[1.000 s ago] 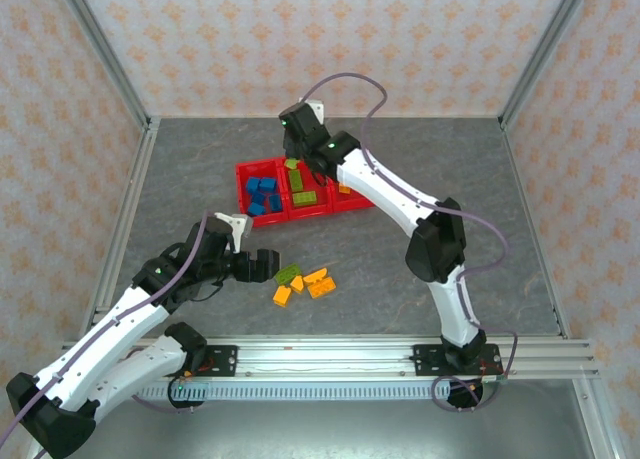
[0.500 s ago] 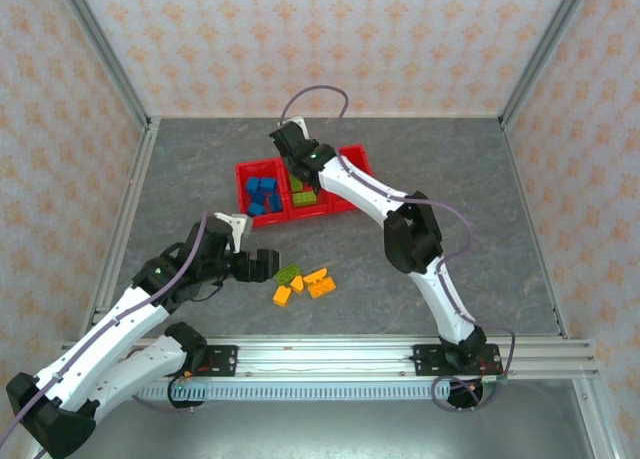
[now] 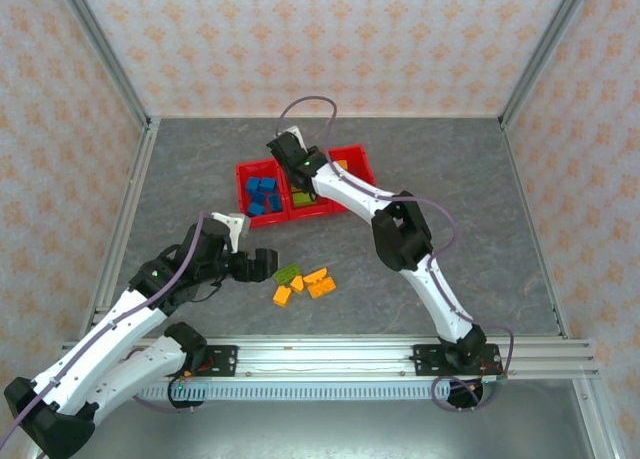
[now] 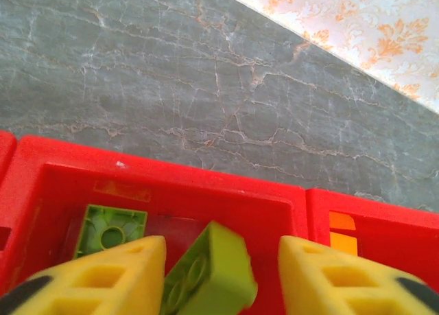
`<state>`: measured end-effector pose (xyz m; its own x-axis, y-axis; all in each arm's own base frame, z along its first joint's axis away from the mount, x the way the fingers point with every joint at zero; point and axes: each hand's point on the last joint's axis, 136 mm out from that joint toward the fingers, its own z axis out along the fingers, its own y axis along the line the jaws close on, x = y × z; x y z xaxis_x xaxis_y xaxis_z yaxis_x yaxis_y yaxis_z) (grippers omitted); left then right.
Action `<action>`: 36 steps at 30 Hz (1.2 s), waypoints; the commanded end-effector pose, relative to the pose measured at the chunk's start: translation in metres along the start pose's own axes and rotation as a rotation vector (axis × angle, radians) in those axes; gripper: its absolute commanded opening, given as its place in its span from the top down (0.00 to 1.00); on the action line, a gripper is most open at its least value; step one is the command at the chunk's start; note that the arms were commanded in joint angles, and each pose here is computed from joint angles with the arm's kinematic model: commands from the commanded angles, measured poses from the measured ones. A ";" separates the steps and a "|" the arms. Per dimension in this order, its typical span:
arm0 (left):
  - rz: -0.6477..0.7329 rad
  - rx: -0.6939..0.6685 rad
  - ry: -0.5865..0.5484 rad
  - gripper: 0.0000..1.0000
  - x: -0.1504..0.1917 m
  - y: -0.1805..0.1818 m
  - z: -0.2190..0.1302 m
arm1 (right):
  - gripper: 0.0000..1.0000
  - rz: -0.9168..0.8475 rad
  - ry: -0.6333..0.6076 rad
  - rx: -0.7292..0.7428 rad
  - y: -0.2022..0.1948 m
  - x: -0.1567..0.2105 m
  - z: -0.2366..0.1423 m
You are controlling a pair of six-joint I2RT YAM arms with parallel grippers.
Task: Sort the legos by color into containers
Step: Place the lego in the container, then pick up the lego from the bottom-center of the table.
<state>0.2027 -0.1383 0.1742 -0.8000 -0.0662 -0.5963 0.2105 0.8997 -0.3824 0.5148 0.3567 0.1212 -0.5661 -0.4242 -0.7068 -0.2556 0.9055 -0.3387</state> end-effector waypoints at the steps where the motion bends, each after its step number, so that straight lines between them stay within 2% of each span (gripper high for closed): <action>1: -0.002 -0.003 -0.027 0.01 -0.004 -0.001 -0.002 | 0.41 0.054 -0.051 0.029 -0.010 -0.024 -0.013; 3: -0.002 -0.003 -0.028 0.01 -0.005 -0.001 -0.002 | 0.27 0.076 -0.058 0.042 -0.015 -0.030 -0.021; 6: -0.003 -0.001 -0.030 0.01 -0.005 -0.001 -0.003 | 0.13 0.121 -0.077 0.036 -0.023 -0.044 -0.041; 11: -0.005 -0.007 -0.038 0.01 -0.007 0.000 -0.004 | 0.01 0.267 -0.106 0.069 -0.053 -0.062 -0.084; 16: -0.007 -0.026 -0.049 0.01 -0.010 0.003 -0.002 | 0.00 0.403 -0.071 0.031 -0.071 -0.054 -0.120; 20: 0.012 0.008 -0.088 0.01 -0.019 -0.005 -0.007 | 0.00 0.467 -0.041 -0.080 -0.075 -0.037 -0.155; 23: 0.024 0.057 -0.142 0.01 -0.028 -0.014 -0.011 | 0.00 0.463 -0.087 -0.213 -0.076 -0.027 -0.191; 26: 0.022 0.070 -0.185 0.01 -0.033 -0.015 -0.014 | 0.01 0.373 -0.189 -0.341 -0.082 -0.018 -0.231; 30: 0.015 0.055 -0.197 0.01 -0.036 -0.013 -0.017 | 0.06 0.129 -0.280 -0.425 -0.086 0.015 -0.263; 36: 0.007 0.000 -0.138 0.01 -0.028 -0.005 -0.020 | 0.05 -0.409 -0.341 -0.592 -0.056 0.126 -0.284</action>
<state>0.2148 -0.1382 0.2003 -0.7153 -0.1183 -0.6888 0.2357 0.8870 -0.3970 0.2723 0.2466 0.2573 -0.3274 -0.4155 -0.8486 -0.6458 0.7540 -0.1201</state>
